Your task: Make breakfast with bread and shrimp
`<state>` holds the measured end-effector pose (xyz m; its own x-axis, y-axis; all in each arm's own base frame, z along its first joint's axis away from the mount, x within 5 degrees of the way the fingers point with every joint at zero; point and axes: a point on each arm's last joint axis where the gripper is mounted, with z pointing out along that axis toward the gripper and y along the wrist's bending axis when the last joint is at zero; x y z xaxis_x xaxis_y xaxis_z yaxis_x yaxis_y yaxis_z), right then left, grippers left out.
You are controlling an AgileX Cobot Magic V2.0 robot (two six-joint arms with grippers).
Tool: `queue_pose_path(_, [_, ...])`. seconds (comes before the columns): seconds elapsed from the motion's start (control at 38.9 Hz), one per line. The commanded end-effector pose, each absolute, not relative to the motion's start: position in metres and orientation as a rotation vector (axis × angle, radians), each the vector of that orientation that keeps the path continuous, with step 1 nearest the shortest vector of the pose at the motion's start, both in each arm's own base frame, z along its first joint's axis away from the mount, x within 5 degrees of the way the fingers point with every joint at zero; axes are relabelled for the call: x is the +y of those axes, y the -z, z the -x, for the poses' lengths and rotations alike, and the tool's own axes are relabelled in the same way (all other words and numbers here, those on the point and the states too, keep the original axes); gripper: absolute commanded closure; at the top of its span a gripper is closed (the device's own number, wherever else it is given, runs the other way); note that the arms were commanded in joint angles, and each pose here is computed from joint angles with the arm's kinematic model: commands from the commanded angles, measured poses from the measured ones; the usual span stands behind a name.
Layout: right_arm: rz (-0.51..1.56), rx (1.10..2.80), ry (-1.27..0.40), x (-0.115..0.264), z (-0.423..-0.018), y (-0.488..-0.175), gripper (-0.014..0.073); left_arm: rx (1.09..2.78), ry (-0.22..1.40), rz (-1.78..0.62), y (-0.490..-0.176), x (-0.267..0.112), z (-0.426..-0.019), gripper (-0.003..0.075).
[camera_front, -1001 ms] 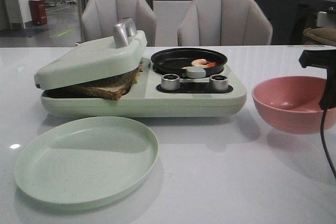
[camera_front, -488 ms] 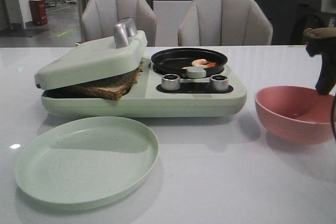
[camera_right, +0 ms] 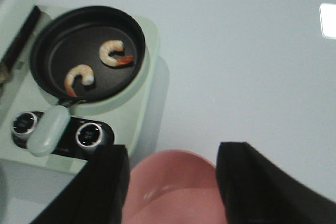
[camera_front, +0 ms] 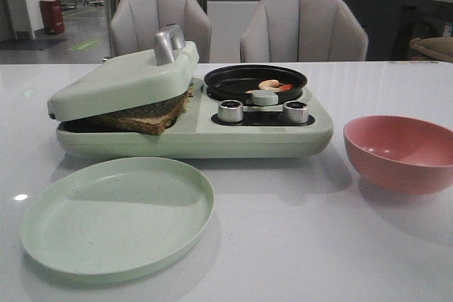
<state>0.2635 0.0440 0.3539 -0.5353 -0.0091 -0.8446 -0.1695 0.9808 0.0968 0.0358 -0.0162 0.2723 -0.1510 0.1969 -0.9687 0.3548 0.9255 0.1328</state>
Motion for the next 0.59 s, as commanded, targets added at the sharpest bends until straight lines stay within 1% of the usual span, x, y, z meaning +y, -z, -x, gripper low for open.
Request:
queue_pose_path(0.0, [0.15, 1.922, -0.206, 0.046, -0.238, -0.387, 0.0116, 1.648, 0.164, -0.385, -0.287, -0.016, -0.036, 0.0606])
queue_pose_path(0.21, [0.194, 1.722, -0.266, 0.053, -0.19, -0.391, 0.0116, 1.648, 0.164, -0.385, -0.287, -0.016, -0.036, 0.0606])
queue_pose_path(0.33, [0.24, 1.621, -0.327, 0.057, -0.157, -0.38, 0.0116, 1.648, 0.164, -0.385, -0.287, -0.016, -0.036, 0.0606])
queue_pose_path(0.41, [0.251, 1.556, -0.355, 0.054, -0.134, -0.373, 0.0116, 1.648, 0.164, -0.385, -0.287, -0.016, -0.036, 0.0606])
queue_pose_path(0.56, [0.256, 1.526, -0.368, 0.041, -0.098, -0.344, 0.0116, 1.648, 0.164, -0.385, -0.287, -0.016, -0.036, 0.0606])
